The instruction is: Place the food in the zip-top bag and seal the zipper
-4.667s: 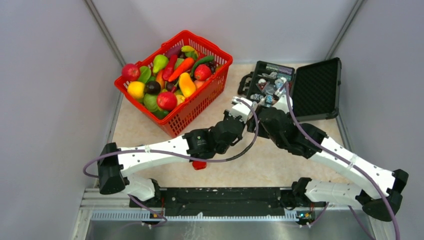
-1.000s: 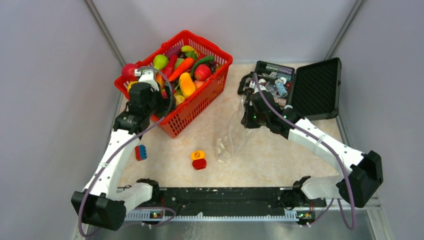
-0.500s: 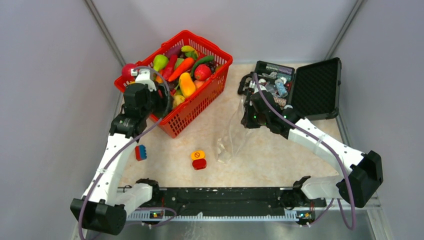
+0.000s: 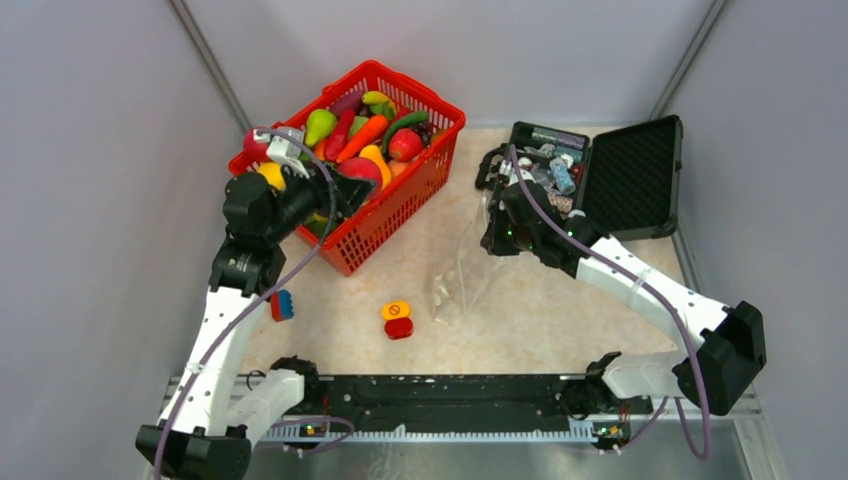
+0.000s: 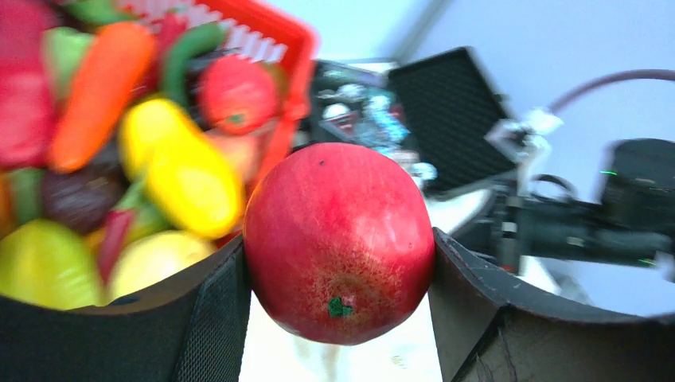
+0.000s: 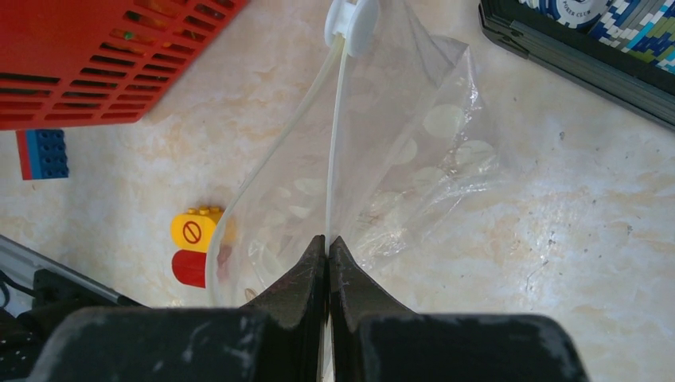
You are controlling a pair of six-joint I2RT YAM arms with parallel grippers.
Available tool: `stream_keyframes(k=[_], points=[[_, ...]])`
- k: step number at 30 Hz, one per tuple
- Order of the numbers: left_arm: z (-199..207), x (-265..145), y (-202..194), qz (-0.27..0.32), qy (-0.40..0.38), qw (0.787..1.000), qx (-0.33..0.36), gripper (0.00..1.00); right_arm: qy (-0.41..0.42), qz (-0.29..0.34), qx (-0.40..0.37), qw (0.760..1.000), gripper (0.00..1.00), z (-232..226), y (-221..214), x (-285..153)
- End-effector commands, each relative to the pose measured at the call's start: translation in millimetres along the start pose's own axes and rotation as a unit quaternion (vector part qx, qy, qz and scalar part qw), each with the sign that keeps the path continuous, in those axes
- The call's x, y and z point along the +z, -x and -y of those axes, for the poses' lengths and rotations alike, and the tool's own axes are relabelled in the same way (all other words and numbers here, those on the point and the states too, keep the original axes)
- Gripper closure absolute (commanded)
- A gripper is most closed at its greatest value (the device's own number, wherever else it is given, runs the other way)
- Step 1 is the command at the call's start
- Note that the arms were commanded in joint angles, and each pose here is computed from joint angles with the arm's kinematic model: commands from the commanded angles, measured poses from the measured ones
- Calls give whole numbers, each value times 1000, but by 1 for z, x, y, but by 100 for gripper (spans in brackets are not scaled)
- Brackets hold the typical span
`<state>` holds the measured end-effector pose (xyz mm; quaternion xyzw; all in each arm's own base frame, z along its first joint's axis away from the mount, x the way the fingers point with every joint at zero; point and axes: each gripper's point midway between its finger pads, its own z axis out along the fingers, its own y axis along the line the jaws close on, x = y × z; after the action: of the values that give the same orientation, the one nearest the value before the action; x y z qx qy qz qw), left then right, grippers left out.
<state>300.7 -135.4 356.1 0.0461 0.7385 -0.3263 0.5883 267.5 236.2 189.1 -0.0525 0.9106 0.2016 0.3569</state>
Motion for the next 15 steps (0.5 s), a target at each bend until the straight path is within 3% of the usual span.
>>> stream_keyframes(k=[1, 8, 15], points=[[85, -8, 3, -9, -224, 974, -24, 80, 29, 50, 30, 998, 100, -16, 30, -8], [146, 10, -82, -108, -300, 948, -8, 80, 35, 76, 77, 993, 100, -19, 38, -11], [144, 35, -127, -133, -262, 956, -13, 80, 41, 85, 94, 991, 100, -22, 43, -17]])
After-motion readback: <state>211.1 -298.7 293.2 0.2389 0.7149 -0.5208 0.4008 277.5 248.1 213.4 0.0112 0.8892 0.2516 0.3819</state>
